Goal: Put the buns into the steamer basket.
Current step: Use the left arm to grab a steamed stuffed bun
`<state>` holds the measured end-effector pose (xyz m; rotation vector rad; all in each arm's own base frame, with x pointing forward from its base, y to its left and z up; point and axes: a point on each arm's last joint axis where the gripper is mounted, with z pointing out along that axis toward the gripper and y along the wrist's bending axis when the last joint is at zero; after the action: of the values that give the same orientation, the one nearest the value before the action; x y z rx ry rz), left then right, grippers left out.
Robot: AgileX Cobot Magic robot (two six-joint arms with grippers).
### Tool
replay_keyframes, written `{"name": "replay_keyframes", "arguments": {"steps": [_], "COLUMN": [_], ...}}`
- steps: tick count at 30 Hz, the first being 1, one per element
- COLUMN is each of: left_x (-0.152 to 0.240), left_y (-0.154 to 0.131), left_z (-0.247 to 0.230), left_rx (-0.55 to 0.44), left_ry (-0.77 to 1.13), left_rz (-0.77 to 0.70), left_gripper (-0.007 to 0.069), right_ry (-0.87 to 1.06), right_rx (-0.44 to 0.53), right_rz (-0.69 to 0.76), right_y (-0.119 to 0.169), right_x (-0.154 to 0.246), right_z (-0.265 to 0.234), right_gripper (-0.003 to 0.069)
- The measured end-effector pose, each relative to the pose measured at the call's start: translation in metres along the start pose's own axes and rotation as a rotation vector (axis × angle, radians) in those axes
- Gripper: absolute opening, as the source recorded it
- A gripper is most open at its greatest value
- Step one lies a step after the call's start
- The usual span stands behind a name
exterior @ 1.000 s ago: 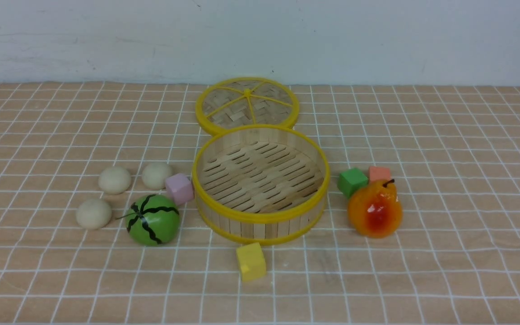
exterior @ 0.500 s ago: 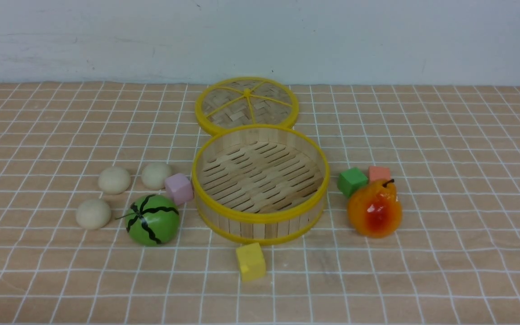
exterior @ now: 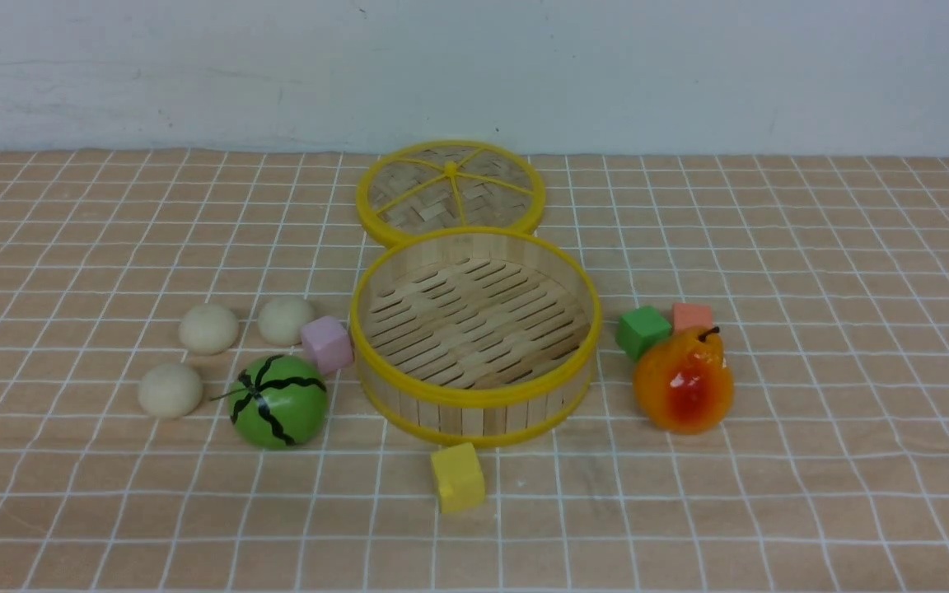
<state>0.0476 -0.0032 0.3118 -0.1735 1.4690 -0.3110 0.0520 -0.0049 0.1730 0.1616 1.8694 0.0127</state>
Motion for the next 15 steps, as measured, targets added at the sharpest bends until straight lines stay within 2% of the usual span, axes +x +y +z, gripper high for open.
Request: {"name": "replay_keyframes", "arguments": {"steps": [5, 10, 15], "left_x": [-0.019, 0.001, 0.017], "left_y": [-0.006, 0.001, 0.006], "left_z": [0.019, 0.055, 0.084], "left_rx": [-0.036, -0.133, -0.16], "left_ry": [0.111, 0.383, 0.478], "left_rz": [-0.008, 0.021, 0.016], "left_gripper": [0.0131, 0.0136, 0.0141], "right_ry": [0.0, 0.0, 0.0], "right_rx": [0.0, 0.0, 0.0], "right_rz": [0.0, 0.0, 0.0], "right_y": [0.0, 0.0, 0.0], "right_x": [0.0, 0.0, 0.0], "right_z": [0.0, 0.0, 0.0], "right_gripper": [0.0241, 0.0241, 0.0241]}}
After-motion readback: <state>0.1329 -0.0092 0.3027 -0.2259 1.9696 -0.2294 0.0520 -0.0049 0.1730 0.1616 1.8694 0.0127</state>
